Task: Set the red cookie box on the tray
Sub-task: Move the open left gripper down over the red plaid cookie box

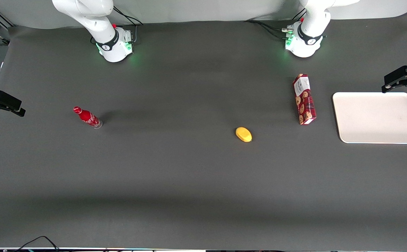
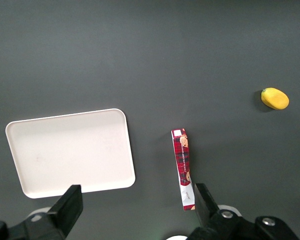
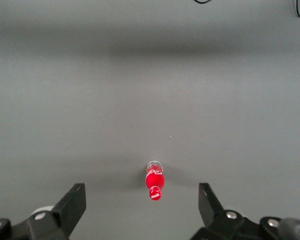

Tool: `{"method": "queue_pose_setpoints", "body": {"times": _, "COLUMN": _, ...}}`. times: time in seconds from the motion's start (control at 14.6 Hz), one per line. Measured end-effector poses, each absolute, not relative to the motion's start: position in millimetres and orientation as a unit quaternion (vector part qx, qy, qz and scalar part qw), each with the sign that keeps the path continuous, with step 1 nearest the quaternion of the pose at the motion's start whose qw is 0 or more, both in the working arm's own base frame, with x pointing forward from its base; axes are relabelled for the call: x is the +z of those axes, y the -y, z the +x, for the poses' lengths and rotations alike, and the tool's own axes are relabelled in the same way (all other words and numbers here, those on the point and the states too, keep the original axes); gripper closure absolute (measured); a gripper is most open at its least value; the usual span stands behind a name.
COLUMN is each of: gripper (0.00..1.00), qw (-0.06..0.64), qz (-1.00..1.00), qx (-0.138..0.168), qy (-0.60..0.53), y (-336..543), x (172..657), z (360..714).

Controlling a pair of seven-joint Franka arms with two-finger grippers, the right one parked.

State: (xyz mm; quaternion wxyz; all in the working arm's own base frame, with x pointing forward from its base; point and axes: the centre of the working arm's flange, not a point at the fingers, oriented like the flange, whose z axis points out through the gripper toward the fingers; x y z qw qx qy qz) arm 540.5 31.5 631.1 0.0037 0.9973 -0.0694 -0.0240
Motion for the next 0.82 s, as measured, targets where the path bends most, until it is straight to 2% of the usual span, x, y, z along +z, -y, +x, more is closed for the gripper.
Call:
{"method": "queue_pose_setpoints", "body": {"times": 0.41, "gripper": 0.00, "qw": 0.006, "qz": 0.997, "qx": -0.032, "qy": 0.065, "y": -31.6, "x": 622.7, "z": 540.4}}
{"method": "queue_pose_setpoints", "body": {"times": 0.62, "gripper": 0.00, "qw": 0.015, "qz": 0.997, "qx": -0.065, "qy": 0.040, "y": -14.8, "x": 588.4, "z": 537.9}}
{"method": "queue_pose_setpoints", "body": {"times": 0.82, "gripper": 0.00, "qw": 0.010, "qz": 0.996, "qx": -0.079, "qy": 0.033, "y": 13.2, "x": 544.9, "z": 529.9}}
